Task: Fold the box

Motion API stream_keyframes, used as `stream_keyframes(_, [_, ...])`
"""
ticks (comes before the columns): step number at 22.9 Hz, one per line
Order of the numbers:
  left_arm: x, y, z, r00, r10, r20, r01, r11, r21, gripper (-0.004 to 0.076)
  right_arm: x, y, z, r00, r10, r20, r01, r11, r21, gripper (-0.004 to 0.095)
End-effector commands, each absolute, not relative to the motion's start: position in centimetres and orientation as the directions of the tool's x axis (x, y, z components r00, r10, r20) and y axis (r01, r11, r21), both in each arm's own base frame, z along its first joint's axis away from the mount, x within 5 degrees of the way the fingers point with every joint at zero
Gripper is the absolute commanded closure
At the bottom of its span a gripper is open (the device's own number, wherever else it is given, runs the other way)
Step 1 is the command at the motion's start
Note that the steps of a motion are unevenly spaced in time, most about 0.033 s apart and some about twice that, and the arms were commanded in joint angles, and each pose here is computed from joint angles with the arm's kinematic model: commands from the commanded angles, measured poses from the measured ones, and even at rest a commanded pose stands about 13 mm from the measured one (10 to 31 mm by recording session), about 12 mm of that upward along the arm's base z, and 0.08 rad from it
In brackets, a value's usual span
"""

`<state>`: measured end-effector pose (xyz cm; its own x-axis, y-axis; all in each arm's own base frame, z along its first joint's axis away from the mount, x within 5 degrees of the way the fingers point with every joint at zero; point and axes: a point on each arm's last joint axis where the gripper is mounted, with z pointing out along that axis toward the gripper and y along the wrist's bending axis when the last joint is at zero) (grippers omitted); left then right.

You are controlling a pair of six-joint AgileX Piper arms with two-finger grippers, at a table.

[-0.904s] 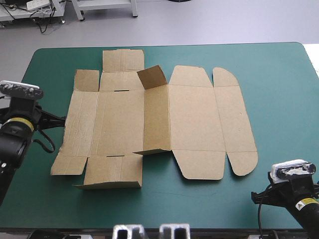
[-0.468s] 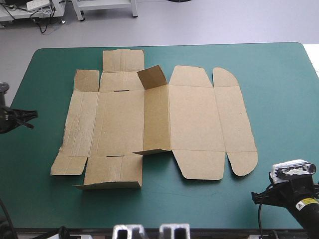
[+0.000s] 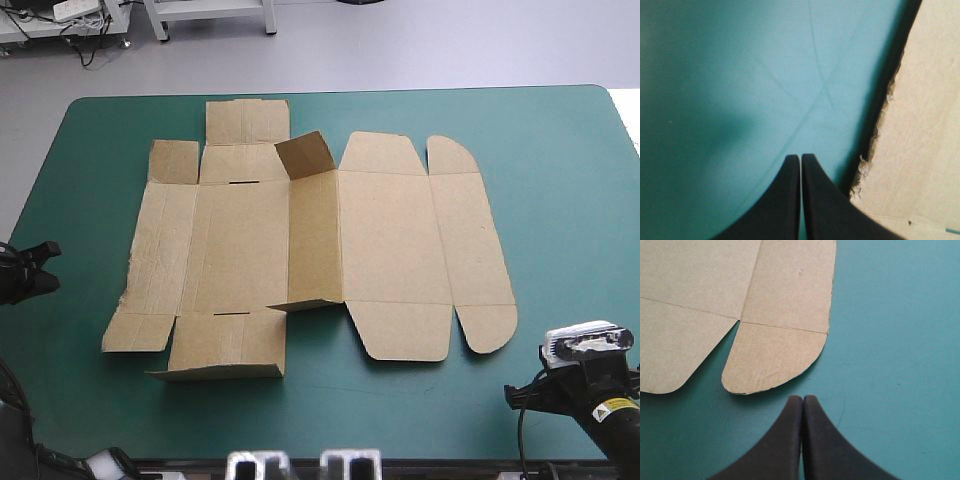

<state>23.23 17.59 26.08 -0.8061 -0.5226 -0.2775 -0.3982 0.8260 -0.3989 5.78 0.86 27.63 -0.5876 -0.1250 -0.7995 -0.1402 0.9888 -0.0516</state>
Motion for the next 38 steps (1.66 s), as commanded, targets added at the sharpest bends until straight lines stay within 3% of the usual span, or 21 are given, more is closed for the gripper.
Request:
stream_keyframes(1, [23.6,17.5,26.6,-0.819,-0.509,-0.264,-0.360,0.815,-0.455,0.0717,6.2,0.8,28.8,-0.524,-0.124,-0.843,-0.128,0.990,-0.066,0.0927])
stream_keyframes(4, [23.7,17.4,25.6,-0.862,-0.467,-0.198,-0.326,0.809,-0.488,0.0693,6.2,0.8,28.8,-0.523,-0.124,-0.843,-0.128,0.990,-0.066,0.0927])
stream_keyframes(7, [24.0,17.1,24.9,-0.874,-0.464,-0.144,-0.315,0.767,-0.559,0.0598,6.2,0.8,28.8,-0.523,-0.124,-0.843,-0.128,0.990,-0.066,0.0927])
stream_keyframes(9, [24.5,16.8,24.7,-0.871,-0.468,-0.149,-0.298,0.746,-0.596,0.0508,6.2,0.8,28.8,-0.523,-0.124,-0.843,-0.128,0.990,-0.066,0.0927])
stream_keyframes(10, [25.1,16.3,24.5,-0.881,-0.450,-0.145,-0.282,0.745,-0.604,0.0382,6.2,0.8,28.8,-0.523,-0.125,-0.843,-0.128,0.989,-0.068,0.0927])
stream_keyframes(11, [25.4,15.8,24.5,-0.892,-0.426,-0.150,-0.259,0.753,-0.605,0.0328,6.2,0.8,28.8,-0.523,-0.125,-0.843,-0.128,0.989,-0.068,0.0927])
stream_keyframes(12, [26.1,14.9,24.4,-0.911,-0.375,-0.171,-0.202,0.767,-0.609,0.0220,6.2,0.8,28.8,-0.523,-0.125,-0.843,-0.128,0.989,-0.068,0.0927])
stream_keyframes(13, [26.5,14.3,24.3,-0.919,-0.354,-0.176,-0.178,0.768,-0.615,0.0195,6.2,0.8,28.8,-0.523,-0.125,-0.843,-0.128,0.989,-0.068,0.0927])
stream_keyframes(18, [28.9,11.4,22.3,-0.961,-0.246,-0.129,-0.106,0.753,-0.649,0.0197,6.2,0.8,28.8,-0.522,-0.125,-0.844,-0.127,0.989,-0.068,0.0927])
stream_keyframes(23, [29.7,10.5,20.5,-0.975,-0.209,-0.074,-0.107,0.737,-0.667,0.0197,6.2,0.8,28.8,-0.522,-0.125,-0.844,-0.127,0.989,-0.068,0.0927])
stream_keyframes(38, [31.2,5.2,19.9,-0.998,-0.052,-0.042,-0.010,0.736,-0.677,0.0200,6.2,0.8,28.8,-0.522,-0.122,-0.844,-0.127,0.990,-0.064,0.0927])
